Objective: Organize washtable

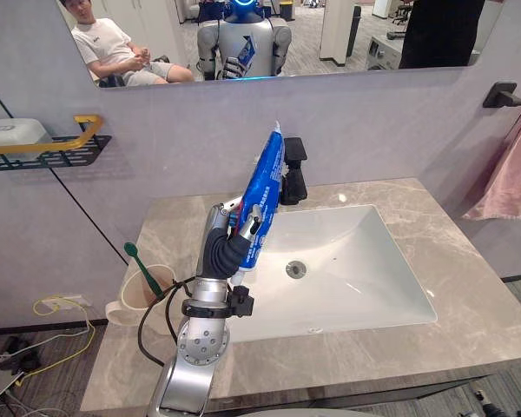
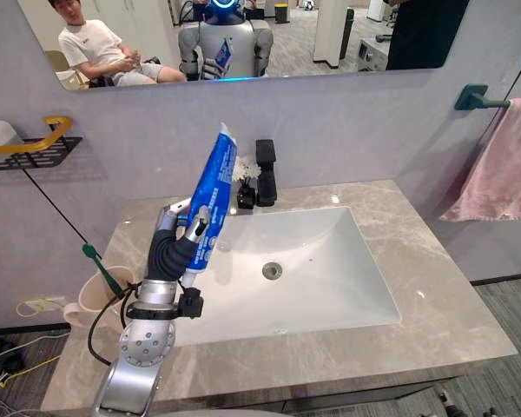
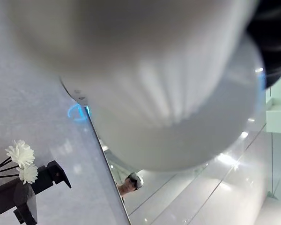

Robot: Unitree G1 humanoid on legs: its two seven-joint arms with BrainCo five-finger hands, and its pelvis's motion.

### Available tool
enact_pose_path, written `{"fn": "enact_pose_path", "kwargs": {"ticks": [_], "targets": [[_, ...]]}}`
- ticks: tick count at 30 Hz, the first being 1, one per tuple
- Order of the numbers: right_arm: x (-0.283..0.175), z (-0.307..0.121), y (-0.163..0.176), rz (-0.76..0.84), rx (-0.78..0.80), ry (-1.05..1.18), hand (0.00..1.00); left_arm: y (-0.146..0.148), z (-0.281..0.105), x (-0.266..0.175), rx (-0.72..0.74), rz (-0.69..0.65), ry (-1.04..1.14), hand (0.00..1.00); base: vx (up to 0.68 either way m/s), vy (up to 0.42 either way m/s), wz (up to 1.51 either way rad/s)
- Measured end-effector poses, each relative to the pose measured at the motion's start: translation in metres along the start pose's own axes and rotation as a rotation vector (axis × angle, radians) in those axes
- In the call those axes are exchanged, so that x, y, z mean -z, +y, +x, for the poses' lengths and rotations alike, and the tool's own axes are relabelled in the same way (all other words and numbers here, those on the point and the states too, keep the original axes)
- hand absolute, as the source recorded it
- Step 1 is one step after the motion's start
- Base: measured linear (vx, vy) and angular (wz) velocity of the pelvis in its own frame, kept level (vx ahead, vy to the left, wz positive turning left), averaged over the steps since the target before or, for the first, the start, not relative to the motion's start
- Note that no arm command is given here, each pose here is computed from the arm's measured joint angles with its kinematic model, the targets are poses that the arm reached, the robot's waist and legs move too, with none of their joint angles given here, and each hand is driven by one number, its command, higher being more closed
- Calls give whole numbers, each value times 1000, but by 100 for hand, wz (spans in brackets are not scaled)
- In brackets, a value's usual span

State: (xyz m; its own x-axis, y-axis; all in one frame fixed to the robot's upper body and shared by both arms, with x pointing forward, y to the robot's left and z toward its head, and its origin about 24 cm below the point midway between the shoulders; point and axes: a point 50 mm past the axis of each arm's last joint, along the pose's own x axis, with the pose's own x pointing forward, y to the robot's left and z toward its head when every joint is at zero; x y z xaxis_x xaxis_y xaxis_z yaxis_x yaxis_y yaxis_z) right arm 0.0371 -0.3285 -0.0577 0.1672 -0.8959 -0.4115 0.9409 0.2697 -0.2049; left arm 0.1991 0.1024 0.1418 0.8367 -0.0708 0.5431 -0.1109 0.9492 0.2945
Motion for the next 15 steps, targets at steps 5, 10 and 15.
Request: {"fn": "enact_pose_path", "kwargs": {"ticks": [5,10,15], "targets": [[-29,-1,-11,19,71,-116,0,1,0,-2,-5,-1,-10,100,3,17,-4],[-75,-10,-16,33,90,-318,0,3,1,-2,-4,5,-7,100,-20,12,-9],[-114,-20,-19,60,106,-488,0,4,1,0,1,16,-4,100,-15,-3,-10]]}}
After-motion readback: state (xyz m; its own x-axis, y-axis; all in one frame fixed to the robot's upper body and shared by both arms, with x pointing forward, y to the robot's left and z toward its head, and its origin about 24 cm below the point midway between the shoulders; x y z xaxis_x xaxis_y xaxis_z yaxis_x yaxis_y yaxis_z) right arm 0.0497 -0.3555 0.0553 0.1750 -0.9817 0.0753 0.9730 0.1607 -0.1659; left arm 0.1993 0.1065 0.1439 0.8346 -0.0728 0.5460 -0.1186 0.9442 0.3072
